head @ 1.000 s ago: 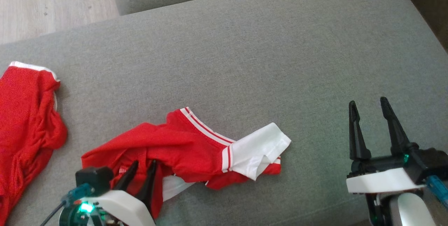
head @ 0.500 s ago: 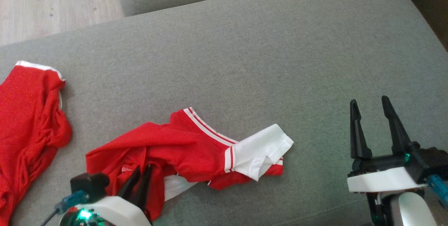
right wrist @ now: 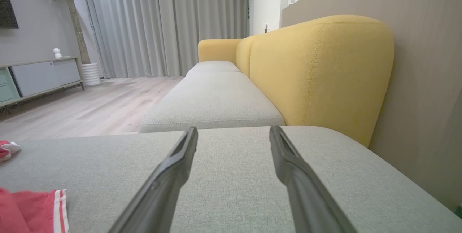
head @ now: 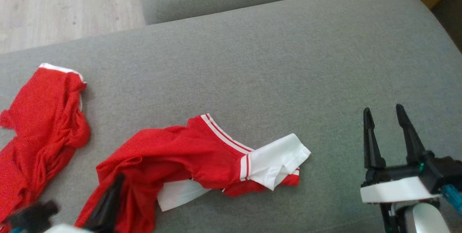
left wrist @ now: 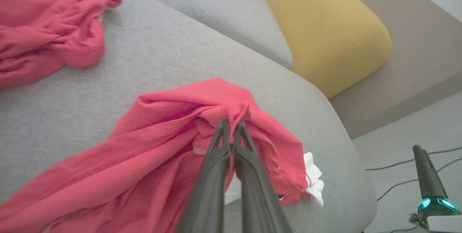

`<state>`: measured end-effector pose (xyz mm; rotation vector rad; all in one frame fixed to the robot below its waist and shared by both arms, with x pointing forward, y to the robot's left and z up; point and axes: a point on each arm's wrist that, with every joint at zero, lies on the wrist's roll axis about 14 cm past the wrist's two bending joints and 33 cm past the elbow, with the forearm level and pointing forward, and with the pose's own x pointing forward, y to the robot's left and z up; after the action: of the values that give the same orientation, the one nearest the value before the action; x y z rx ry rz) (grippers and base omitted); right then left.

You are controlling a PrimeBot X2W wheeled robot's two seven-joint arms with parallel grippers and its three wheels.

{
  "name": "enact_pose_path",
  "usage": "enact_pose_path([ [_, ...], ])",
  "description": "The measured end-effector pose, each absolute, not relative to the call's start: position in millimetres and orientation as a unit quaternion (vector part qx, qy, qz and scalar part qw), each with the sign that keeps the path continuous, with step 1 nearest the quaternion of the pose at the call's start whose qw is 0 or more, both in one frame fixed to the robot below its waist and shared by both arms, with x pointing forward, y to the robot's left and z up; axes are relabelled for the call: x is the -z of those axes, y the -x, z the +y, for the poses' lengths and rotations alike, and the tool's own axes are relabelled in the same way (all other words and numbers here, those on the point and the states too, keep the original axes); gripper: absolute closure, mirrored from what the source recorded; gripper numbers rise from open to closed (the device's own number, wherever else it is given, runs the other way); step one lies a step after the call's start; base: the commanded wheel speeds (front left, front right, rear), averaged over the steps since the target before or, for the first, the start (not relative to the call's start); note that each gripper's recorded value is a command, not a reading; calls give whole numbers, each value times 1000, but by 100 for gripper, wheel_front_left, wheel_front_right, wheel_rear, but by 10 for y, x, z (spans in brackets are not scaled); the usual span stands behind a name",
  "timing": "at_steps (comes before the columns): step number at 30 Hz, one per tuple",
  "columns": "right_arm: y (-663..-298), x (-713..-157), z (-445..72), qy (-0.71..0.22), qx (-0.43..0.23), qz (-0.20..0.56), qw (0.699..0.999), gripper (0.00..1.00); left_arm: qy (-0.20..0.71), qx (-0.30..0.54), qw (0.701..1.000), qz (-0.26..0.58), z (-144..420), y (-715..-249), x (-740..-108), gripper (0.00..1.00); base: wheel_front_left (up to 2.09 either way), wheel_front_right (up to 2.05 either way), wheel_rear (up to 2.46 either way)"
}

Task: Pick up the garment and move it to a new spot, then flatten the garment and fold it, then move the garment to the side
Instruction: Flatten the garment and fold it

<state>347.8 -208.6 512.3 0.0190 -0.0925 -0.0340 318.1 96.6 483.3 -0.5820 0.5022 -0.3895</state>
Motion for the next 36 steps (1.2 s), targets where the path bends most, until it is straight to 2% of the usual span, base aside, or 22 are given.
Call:
enact_pose_path([
  [5, -3446, -5105, -2041, -6, 10, -43, 999, 0, 314, 122, 908, 249, 1440, -2935, -4757, 100, 0, 0, 0],
  [11, -3460, -5133, -1970, -5, -2, -48, 999, 0, 395, 91, 871, 278, 1572, -2532, -4617, 100, 0, 0, 0],
  [15, -3465, -5155, -1938, -6, -7, -52, 999, 0, 415, 59, 852, 315, 1673, -2239, -4387, 100, 0, 0, 0],
  [20, -3469, -5160, -1905, -2, -13, -53, 999, 0, 417, 18, 833, 363, 1806, -1949, -4064, 100, 0, 0, 0],
  [25, -3429, -5154, -1916, -3, -10, -52, 999, 0, 415, 24, 806, 420, 1652, -1684, -3802, 100, 0, 0, 0],
  [29, -3387, -5135, -1959, -2, -3, -49, 999, 0, 393, 32, 801, 451, 1625, -1570, -3695, 100, 0, 0, 0],
  [35, -3341, -5118, -2008, -3, 5, -46, 999, 0, 353, 14, 809, 470, 1773, -1508, -3590, 100, 0, 0, 0],
  [36, -3342, -5116, -2009, -3, 5, -46, 999, 0, 349, 7, 811, 469, 1805, -1505, -3574, 62, 0, 0, 0],
])
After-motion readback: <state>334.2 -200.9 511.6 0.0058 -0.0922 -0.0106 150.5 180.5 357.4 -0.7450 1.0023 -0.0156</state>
